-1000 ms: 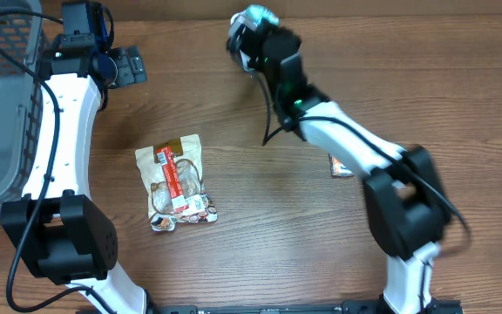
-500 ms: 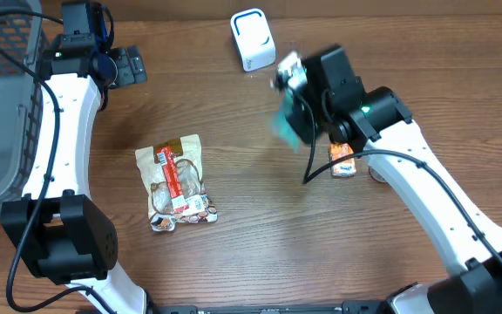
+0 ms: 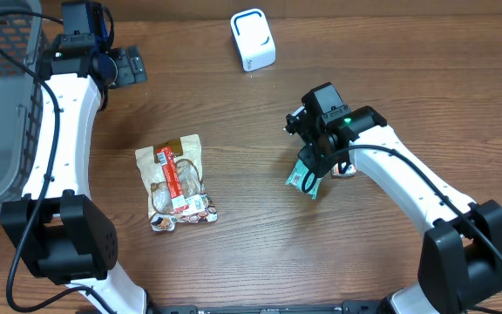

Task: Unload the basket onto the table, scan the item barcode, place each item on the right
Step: 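Lower the mint-green pack onto the table right and release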

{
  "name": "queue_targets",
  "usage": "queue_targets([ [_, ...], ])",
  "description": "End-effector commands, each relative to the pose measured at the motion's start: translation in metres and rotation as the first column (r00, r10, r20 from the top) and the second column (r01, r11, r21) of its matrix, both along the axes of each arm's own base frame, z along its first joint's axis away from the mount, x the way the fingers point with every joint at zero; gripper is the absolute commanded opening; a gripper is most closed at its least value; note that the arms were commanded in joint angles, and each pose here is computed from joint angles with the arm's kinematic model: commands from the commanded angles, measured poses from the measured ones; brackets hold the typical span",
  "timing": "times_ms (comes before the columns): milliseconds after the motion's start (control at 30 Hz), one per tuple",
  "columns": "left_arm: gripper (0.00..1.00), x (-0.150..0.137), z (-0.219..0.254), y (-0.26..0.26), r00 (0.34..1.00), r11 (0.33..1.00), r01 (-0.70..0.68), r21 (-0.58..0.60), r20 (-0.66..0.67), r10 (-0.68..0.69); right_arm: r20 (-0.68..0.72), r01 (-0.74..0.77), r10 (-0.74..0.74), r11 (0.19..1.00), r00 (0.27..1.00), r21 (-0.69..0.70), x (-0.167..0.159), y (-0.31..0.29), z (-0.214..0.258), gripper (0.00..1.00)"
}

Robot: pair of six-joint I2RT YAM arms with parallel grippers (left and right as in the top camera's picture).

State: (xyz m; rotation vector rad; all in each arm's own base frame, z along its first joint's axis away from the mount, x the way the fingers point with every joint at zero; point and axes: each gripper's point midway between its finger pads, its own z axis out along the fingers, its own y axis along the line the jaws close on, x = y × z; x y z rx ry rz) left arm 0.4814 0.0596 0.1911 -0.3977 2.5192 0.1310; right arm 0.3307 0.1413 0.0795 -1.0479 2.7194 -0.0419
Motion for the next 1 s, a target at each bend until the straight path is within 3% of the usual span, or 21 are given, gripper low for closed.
queue_targets([
  [0, 1.0, 0.002, 0.011, 0.002, 1.0, 1.0, 0.015, 0.021, 0.021, -0.016, 0.027, 0.008, -0.007, 0.999, 1.0, -0.036, 0.007, -0.007, -0.002, 0.89],
  [100, 1.0, 0.002, 0.01, 0.002, 1.0, 1.0, 0.015, 0.021, 0.02, -0.016, 0.074, 0.059, -0.059, 0.998, 0.995, 0.002, 0.019, -0.002, 0.001, 0.87],
  [200, 1.0, 0.002, 0.011, 0.002, 1.0, 1.0, 0.015, 0.021, 0.021, -0.016, 0.088, 0.301, -0.319, 0.938, 0.944, 0.173, 0.035, 0.014, 0.009, 0.73],
  [367, 1.0, 0.002, 0.01, 0.002, 1.0, 1.0, 0.015, 0.021, 0.02, -0.016, -0.213, 0.561, -0.52, 0.746, 0.827, 0.359, 0.015, 0.051, 0.009, 0.32],
  [400, 1.0, 0.002, 0.011, 0.002, 1.0, 1.0, 0.015, 0.021, 0.021, -0.016, -0.247, 0.579, -0.523, 0.73, 0.815, 0.364, 0.011, 0.055, 0.009, 0.05],
  [567, 1.0, 0.002, 0.011, 0.002, 1.0, 1.0, 0.015, 0.021, 0.021, -0.016, -0.329, 0.716, -0.639, 0.585, 0.696, 0.38, 0.009, 0.059, -0.013, 0.04],
  [700, 1.0, 0.002, 0.011, 0.002, 1.0, 1.0, 0.015, 0.021, 0.021, -0.016, -0.341, 0.739, -0.659, 0.552, 0.67, 0.385, 0.003, 0.056, -0.035, 0.16],
  [767, 1.0, 0.002, 0.011, 0.002, 1.0, 1.0, 0.015, 0.021, 0.021, -0.016, -0.347, 0.75, -0.669, 0.537, 0.658, 0.386, -0.001, 0.054, -0.045, 0.17],
  [800, 1.0, 0.002, 0.011, 0.002, 1.0, 1.0, 0.015, 0.021, 0.021, -0.016, -0.343, 0.752, -0.673, 0.534, 0.655, 0.386, -0.003, 0.053, -0.05, 0.16],
  [867, 1.0, 0.002, 0.011, 0.002, 1.0, 1.0, 0.015, 0.021, 0.021, -0.016, -0.328, 0.757, -0.687, 0.536, 0.649, 0.375, -0.004, 0.047, -0.056, 0.04],
  [967, 1.0, 0.002, 0.011, 0.002, 1.0, 1.0, 0.015, 0.02, 0.021, -0.016, -0.279, 0.774, -0.728, 0.541, 0.626, 0.328, -0.007, 0.033, -0.062, 0.04],
])
